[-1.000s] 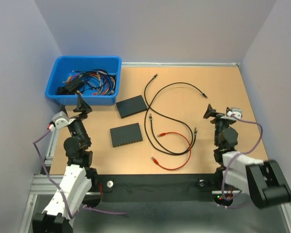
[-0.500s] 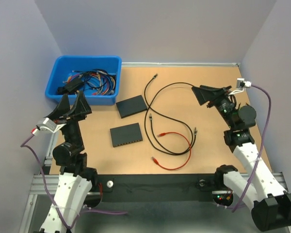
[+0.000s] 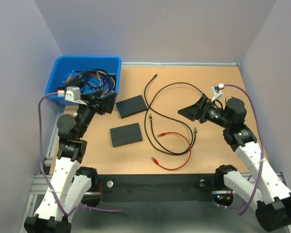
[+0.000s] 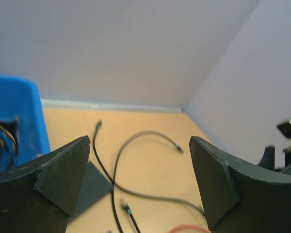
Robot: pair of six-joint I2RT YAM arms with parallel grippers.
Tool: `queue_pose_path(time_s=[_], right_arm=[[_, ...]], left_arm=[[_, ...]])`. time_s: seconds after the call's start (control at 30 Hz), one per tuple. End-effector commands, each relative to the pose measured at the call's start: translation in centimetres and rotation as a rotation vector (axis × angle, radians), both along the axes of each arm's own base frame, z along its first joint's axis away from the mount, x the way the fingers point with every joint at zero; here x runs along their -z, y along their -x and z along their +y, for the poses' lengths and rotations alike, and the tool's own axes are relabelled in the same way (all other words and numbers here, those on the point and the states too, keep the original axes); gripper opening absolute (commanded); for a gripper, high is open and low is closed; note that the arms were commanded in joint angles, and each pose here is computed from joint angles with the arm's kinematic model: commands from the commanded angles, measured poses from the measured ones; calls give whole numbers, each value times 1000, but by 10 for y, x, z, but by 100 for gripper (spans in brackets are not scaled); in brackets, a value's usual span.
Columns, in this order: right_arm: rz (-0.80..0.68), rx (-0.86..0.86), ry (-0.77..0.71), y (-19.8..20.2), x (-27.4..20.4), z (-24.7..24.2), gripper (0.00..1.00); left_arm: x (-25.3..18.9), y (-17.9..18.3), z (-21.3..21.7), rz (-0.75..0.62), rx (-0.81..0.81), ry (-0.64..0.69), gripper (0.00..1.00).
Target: Insert the plug into the switch port
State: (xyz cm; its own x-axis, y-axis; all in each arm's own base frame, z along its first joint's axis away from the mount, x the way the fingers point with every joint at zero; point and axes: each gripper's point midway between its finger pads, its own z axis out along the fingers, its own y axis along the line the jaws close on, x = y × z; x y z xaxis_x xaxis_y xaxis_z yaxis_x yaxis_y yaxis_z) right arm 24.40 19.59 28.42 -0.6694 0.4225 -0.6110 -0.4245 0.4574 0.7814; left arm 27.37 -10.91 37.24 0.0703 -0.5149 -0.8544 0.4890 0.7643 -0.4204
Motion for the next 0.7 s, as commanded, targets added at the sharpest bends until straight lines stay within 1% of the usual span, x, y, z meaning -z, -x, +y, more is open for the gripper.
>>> queue_pose_path(time_s=[0.0,0.03,0.07,0.1,0.13,0.17,0.2,0.23,0.27,0.3,0.33,0.37,0.4,0.47,0.53,0.6,0.63,0.67], right_arm=[[69,-6,183,29,31,-13,98],[79,1,205,31,34,-15,97],[110,25,256,33,45,-21,96],[129,39,283,33,51,-24,96],[167,50,324,36,60,-27,96],[184,69,362,33,68,-31,96],[234,99,422,25,85,-35,96],[258,92,463,25,96,-33,96],[281,90,516,23,105,-33,95],[307,93,602,19,119,-29,94],[303,93,638,18,120,-26,94],[268,109,644,13,109,-21,94],[244,139,667,9,105,-21,94],[201,107,665,17,95,-4,95],[152,68,705,30,93,10,94],[151,41,764,46,106,17,94],[137,-27,775,66,111,29,93],[163,-37,761,76,116,34,92]], left_arm=[[29,28,-34,81,217,-48,95],[34,32,-36,95,228,-47,93],[48,30,-36,139,221,-52,93],[55,35,-44,164,245,-57,92],[65,33,-47,201,235,-66,91],[68,26,-45,227,175,-68,91],[83,25,-48,283,161,-104,91],[90,31,-64,301,201,-132,91],[100,21,-66,342,151,-155,91],[107,20,-70,365,137,-186,90],[117,26,-87,391,173,-220,90],[116,20,-84,400,115,-230,90],[118,22,-89,407,117,-241,90],[129,28,-106,439,150,-275,90],[142,35,-116,473,171,-295,89],[164,50,-131,513,220,-338,89],[172,56,-136,539,236,-332,89],[178,62,-138,555,244,-333,89]])
